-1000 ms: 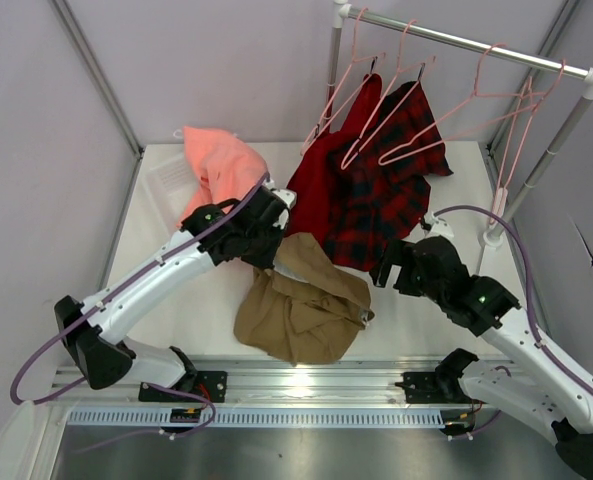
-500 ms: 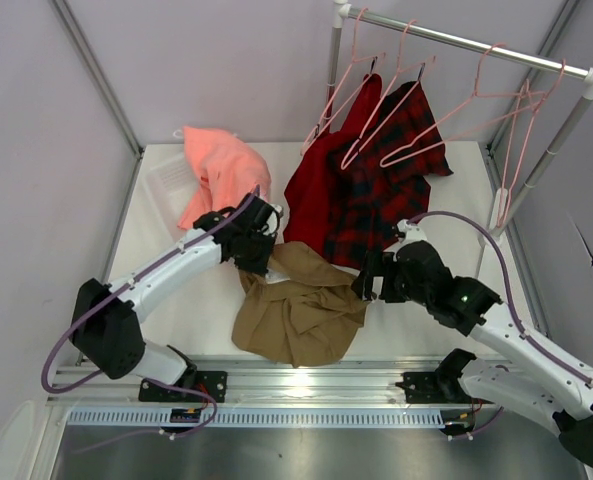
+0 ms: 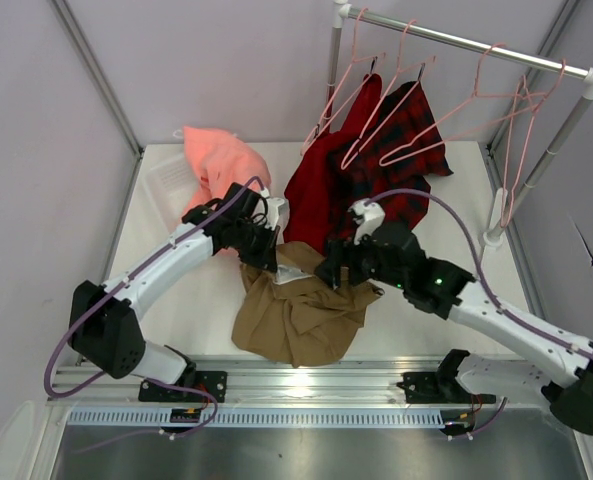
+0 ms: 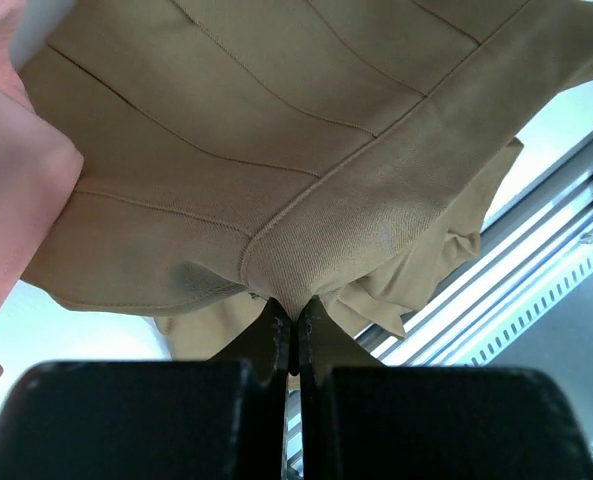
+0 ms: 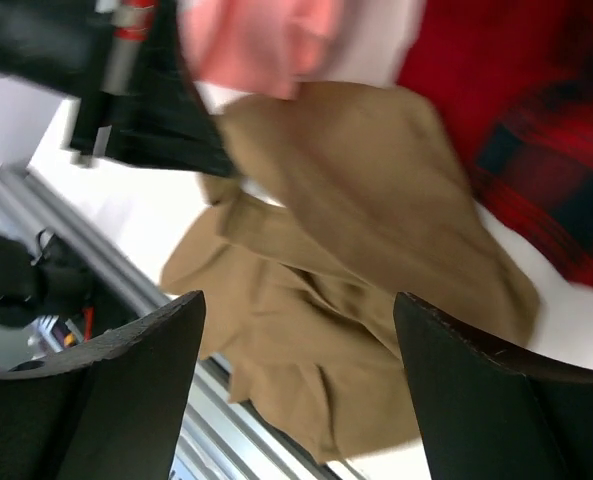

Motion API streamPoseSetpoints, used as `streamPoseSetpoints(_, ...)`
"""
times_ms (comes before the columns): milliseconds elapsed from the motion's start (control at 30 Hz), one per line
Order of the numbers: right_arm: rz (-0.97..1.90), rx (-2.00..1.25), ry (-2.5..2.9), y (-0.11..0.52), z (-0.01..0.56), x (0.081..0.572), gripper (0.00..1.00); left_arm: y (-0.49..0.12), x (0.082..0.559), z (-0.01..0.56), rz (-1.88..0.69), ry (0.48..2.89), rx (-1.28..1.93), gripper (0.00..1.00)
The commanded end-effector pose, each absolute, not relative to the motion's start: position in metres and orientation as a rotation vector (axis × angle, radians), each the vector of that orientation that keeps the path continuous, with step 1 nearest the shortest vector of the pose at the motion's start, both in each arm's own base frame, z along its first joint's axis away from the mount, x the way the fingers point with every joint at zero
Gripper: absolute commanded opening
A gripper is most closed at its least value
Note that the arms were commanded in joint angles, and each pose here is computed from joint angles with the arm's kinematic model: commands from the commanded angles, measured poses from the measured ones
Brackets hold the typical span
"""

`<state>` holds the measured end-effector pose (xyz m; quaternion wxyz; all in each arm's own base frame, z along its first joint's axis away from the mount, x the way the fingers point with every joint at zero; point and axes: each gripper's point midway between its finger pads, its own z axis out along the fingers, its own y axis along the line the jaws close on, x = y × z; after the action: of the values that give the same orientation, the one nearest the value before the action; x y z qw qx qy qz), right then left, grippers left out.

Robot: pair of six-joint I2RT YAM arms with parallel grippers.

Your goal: Place the skirt on the hanger

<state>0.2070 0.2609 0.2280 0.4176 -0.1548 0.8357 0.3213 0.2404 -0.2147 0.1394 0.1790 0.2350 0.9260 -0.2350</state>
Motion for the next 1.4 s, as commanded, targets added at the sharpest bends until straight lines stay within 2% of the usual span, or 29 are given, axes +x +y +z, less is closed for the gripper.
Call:
streamPoseSetpoints(0,0.929,-0.611,1.919,0.314,0.259,0.201,0.80,-0.220,0.242,0.164,-0.758,2.510,0.694,0.00)
streamPoseSetpoints(133,0.970,-0.802,1.857,0.354,0.245,0.188,0.73,-0.216,0.242,0.164,-0.764,2.514,0.667,0.00)
streamPoseSetpoints(300,0.945,-0.905,1.899,0.378,0.209,0.189,0.71,-0.211,0.242,0.165,-0.759,2.507,0.647,0.00)
streamPoseSetpoints(1133,0.782,-0.780,1.816,0.400,0.181,0.267,0.64,-0.203,0.232,0.172,-0.791,2.497,0.592,0.00)
streamPoseSetpoints(1367,0.761,-0.764,1.788,0.405,0.172,0.276,0.57,-0.202,0.227,0.173,-0.802,2.496,0.586,0.00)
